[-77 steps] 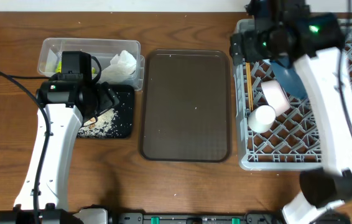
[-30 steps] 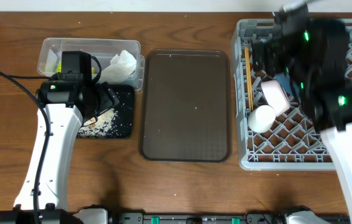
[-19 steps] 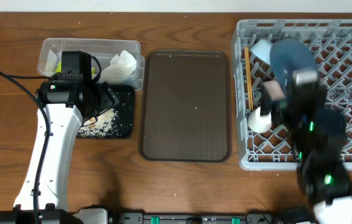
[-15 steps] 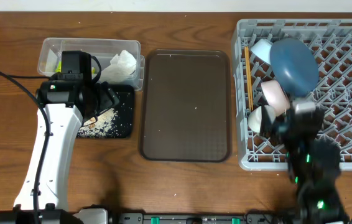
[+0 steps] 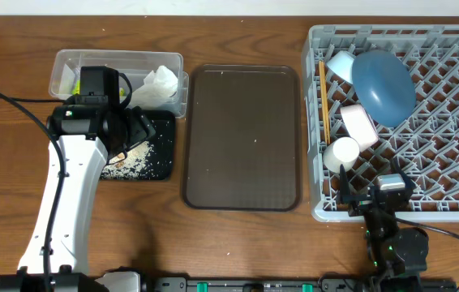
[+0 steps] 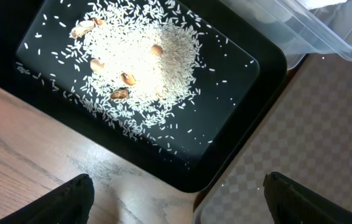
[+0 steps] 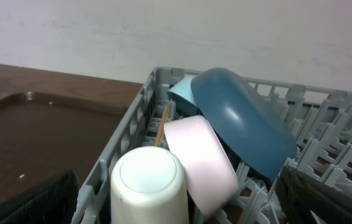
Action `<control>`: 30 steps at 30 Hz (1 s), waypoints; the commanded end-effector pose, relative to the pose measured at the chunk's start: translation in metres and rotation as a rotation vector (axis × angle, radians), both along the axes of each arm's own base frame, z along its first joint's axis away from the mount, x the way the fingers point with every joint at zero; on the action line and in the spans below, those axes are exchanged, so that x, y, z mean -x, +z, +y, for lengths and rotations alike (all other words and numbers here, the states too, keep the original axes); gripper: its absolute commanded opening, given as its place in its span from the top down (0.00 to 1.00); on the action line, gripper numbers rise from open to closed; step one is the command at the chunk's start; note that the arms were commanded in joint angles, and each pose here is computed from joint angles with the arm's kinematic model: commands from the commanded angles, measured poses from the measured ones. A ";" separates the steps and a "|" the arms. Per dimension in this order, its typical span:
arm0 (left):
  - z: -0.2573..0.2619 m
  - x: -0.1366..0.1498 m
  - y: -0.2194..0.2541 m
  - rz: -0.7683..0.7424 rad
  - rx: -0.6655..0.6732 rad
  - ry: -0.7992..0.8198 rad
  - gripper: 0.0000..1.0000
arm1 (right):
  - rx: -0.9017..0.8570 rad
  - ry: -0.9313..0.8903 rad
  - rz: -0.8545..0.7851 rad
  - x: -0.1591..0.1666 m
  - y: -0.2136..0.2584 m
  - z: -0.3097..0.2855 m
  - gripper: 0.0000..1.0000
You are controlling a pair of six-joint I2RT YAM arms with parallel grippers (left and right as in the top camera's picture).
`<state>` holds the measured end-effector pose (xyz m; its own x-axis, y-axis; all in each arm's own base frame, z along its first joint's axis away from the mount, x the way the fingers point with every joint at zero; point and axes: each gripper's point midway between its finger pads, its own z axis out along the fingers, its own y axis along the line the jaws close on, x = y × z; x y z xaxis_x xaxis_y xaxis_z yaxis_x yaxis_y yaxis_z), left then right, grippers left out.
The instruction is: Sort waste into correct bins and load items into the dishwasher rack
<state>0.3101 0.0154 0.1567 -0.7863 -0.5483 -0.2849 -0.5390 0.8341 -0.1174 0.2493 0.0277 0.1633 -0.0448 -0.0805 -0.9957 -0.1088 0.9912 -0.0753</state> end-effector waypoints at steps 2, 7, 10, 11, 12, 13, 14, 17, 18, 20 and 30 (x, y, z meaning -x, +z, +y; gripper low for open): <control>0.003 -0.002 0.008 -0.021 -0.014 0.002 0.10 | 0.011 0.004 -0.001 0.002 -0.001 0.000 0.01; 0.003 -0.002 0.008 -0.021 -0.013 0.002 0.10 | 0.009 0.028 0.014 0.005 -0.005 0.004 0.01; 0.003 -0.002 0.008 -0.021 -0.013 0.002 0.10 | 0.009 0.029 0.017 0.005 -0.006 0.004 0.01; 0.003 -0.002 0.008 -0.021 -0.014 0.002 0.10 | 0.009 0.029 0.017 0.005 -0.006 0.004 0.01; 0.003 -0.002 0.008 -0.021 -0.013 0.002 0.10 | 0.010 0.029 0.018 0.005 -0.006 0.004 0.01; 0.003 -0.002 0.008 -0.021 -0.013 0.002 0.10 | 0.009 0.029 0.017 0.005 -0.006 0.004 0.01; 0.003 -0.002 0.008 -0.021 -0.014 0.002 0.10 | 0.009 0.029 0.017 0.005 -0.006 0.004 0.01; 0.003 -0.002 0.008 -0.021 -0.014 0.002 0.10 | 0.009 0.029 0.017 0.005 -0.006 0.004 0.01; 0.003 -0.002 0.008 -0.021 -0.013 0.002 0.11 | 0.009 0.028 0.017 0.005 -0.006 0.004 0.01; 0.003 -0.002 0.008 -0.021 -0.014 0.002 0.10 | 0.010 0.028 0.017 0.005 -0.006 0.004 0.01; 0.003 -0.002 0.008 -0.021 -0.013 0.002 0.10 | 0.010 0.028 0.017 0.005 -0.006 0.004 0.01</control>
<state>0.3102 0.0153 0.1568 -0.7863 -0.5483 -0.2850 -0.5389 0.8341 -0.1179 0.2448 0.0307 0.1567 -0.0659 -0.0831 -0.9944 -0.1312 0.9886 -0.0740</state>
